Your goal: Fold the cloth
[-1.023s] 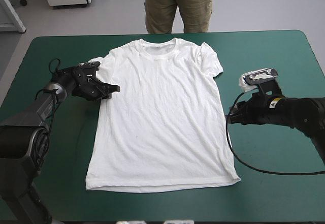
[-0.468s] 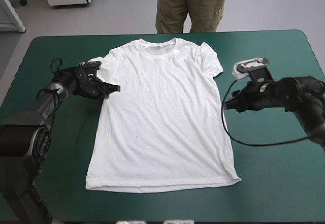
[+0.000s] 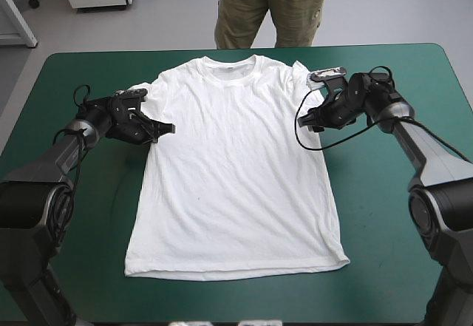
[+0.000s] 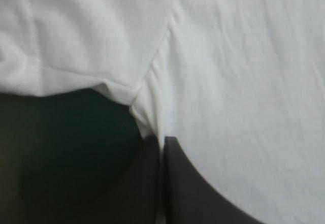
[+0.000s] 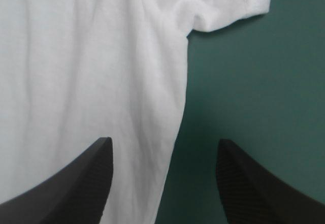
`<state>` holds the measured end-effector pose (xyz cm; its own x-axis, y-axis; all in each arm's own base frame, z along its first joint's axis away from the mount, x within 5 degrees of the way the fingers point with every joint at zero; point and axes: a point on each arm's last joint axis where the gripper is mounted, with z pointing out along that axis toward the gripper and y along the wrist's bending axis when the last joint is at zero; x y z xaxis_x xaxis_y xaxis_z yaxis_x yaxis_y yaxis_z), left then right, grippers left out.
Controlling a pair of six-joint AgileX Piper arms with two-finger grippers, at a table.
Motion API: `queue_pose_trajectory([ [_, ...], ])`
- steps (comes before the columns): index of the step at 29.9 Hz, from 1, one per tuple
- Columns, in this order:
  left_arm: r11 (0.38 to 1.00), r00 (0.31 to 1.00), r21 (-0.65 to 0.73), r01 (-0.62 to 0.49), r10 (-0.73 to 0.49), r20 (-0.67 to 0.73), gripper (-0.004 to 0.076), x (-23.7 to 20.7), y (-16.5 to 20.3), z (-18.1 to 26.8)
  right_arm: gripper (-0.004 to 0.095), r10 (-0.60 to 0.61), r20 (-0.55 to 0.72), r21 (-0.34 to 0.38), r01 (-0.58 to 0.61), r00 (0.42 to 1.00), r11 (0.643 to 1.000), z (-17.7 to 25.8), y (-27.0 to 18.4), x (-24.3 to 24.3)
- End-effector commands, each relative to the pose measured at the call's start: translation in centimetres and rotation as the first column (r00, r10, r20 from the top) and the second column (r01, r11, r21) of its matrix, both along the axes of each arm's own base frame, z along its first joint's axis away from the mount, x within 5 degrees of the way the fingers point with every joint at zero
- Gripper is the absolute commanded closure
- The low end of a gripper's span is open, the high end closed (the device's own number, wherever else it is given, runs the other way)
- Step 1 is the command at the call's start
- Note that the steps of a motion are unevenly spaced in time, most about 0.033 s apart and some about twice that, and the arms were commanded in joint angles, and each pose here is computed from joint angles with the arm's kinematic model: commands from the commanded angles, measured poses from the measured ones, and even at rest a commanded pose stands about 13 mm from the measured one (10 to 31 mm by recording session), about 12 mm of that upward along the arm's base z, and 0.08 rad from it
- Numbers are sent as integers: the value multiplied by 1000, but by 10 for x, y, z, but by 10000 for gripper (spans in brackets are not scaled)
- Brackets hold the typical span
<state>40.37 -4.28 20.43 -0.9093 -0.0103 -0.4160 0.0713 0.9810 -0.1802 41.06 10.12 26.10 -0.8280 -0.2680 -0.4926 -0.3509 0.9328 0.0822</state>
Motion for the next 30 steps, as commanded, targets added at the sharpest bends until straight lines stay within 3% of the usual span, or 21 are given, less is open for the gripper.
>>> queue_pose_trajectory([
  [1, 999, 997, 2, 35, -34, -69, 733, -9, -4, 3, 341, 3, 102, 18, -5, 995, 1000, 19, 4, 15],
  [9, 1000, 998, 3, 31, -31, -54, 733, -8, -4, 4, 398, 3, 30, 32, -4, 1000, 999, -11, 10, 35],
  [17, 1000, 1000, 5, 23, -23, -20, 733, -5, -4, 5, 705, 35, 19, 60, -36, 999, 998, -15, 18, 35],
  [20, 1000, 1000, 12, 16, -16, -3, 733, -3, -3, 5, 916, 43, 25, 48, -44, 999, 998, -15, 17, 35],
  [25, 1000, 999, 18, 17, -18, 38, 733, 0, -3, 16, 916, 35, 91, 59, -40, 995, 997, 4, 16, 32],
  [30, 1000, 989, 12, 15, -17, 145, 733, 1, -3, 53, 924, 28, 215, 84, -47, 976, 995, 59, 12, 12],
])
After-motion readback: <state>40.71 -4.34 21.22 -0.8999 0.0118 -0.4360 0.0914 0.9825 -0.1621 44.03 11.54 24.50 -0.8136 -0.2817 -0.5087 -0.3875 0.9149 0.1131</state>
